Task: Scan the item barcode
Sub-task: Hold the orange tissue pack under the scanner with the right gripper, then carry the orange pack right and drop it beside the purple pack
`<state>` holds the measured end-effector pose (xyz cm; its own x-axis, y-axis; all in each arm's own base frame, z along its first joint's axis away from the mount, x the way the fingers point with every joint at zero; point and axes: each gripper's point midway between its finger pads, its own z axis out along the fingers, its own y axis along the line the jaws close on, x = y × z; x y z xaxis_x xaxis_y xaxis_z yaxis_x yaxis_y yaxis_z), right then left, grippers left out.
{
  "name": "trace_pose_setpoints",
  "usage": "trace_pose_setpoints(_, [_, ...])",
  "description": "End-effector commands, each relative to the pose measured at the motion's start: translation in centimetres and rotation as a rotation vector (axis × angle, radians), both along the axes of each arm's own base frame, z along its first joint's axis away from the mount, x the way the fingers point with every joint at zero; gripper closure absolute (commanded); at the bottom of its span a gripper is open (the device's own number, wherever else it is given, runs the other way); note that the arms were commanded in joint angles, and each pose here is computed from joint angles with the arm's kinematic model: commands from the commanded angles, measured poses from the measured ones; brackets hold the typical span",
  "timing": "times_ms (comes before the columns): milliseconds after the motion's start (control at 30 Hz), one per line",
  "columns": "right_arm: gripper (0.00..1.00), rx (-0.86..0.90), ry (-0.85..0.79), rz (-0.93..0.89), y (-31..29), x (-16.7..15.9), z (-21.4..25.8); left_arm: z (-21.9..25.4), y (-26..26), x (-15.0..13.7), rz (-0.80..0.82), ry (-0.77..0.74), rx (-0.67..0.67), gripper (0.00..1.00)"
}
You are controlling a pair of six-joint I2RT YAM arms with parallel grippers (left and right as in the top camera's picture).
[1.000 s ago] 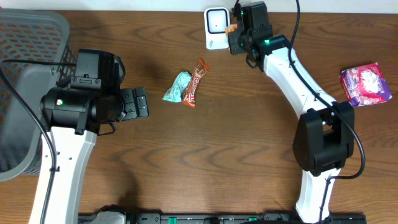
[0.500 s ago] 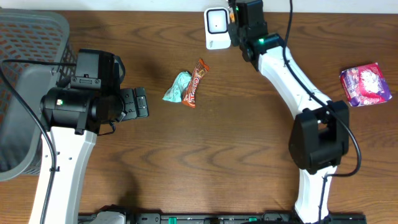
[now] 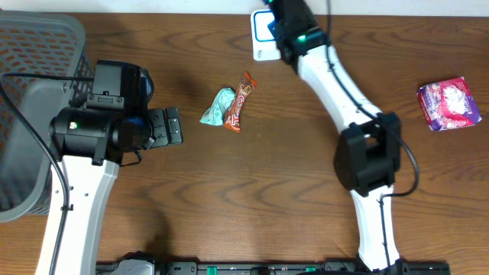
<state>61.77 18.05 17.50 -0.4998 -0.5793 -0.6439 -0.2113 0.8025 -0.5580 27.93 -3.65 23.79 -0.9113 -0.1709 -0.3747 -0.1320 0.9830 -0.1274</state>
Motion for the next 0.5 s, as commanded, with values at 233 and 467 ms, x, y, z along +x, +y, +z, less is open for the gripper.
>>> trace_pose_setpoints(233, [0.99,-0.199,-0.070,0.042,3.4,-0.1,0.3,0.1,0.3,0.1,0.014,0.000,0.006,0.02])
trace_pose_setpoints(467, [0.99,-0.169,-0.040,0.033,3.5,-0.2,-1.4,0.1,0.3,0.1,0.014,0.000,0.006,0.02])
